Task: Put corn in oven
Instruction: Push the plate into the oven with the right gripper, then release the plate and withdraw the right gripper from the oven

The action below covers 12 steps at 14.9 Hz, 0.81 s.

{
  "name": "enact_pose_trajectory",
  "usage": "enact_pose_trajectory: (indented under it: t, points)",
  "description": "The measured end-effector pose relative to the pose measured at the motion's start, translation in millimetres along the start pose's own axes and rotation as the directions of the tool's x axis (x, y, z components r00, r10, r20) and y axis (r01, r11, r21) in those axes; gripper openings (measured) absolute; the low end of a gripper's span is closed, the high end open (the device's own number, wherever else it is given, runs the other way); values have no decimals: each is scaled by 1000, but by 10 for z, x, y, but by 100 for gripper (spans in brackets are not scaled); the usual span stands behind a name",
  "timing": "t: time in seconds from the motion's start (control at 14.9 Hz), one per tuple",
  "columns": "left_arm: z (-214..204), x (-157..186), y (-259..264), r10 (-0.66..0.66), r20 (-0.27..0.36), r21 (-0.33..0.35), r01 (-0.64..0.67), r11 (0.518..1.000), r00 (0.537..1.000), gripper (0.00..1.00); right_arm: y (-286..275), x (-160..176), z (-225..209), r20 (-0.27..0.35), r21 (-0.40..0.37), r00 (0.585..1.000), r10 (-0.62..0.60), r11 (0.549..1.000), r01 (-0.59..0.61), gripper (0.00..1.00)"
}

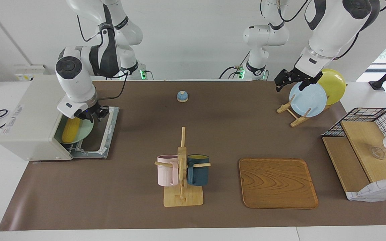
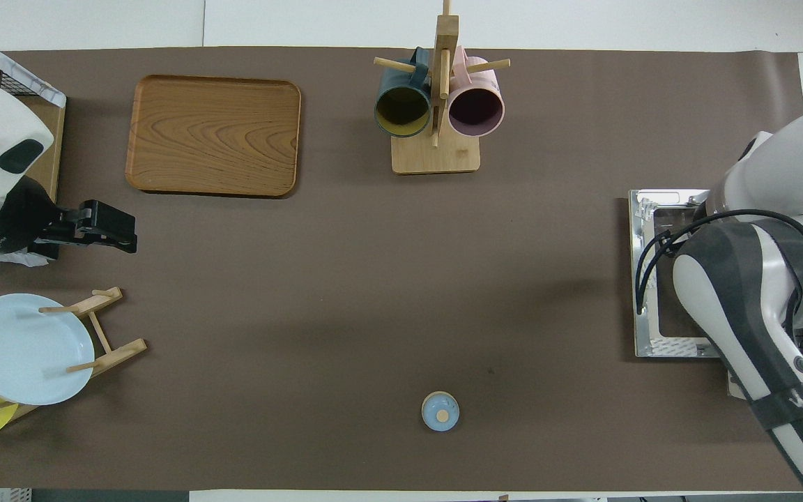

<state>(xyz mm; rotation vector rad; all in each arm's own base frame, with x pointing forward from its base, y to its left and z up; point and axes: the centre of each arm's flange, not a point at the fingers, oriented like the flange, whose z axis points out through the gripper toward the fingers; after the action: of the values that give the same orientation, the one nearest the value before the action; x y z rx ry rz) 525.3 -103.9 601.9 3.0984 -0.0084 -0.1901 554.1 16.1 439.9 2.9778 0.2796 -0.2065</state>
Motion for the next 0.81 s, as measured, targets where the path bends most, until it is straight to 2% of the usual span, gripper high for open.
enact_pose_trajectory:
  t: [0.07, 0.2, 0.27, 0.4, 0.54, 0.81]
  points:
    - [0, 0, -3, -1, 0, 0, 1, 1000, 1000, 100, -108, 26, -25, -12, 1, 1000, 14, 1000, -14, 25]
    - [-1, 2, -10, -2, 0, 0, 2, 1000, 1000, 100, -371, 84, 53, -48, 3, 999, 26, 1000, -26, 4]
    - [-3, 1, -15, -3, -1, 0, 3, 1000, 1000, 100, -502, 106, 175, -64, 8, 997, 35, 999, -35, 1]
    - [-10, 1, -34, -6, -2, -1, 6, 1000, 1000, 100, -653, 94, 573, -90, 19, 995, 45, 999, -44, 1]
    - [-17, 8, -86, -16, -3, -2, 16, 1000, 1000, 100, -666, 36, 906, -79, 29, 995, 62, 998, -60, 1]
    - [-23, 14, -132, -25, -4, -4, 25, 1000, 1000, 100, -550, 50, 1175, -65, 41, 994, 90, 995, -87, 1]
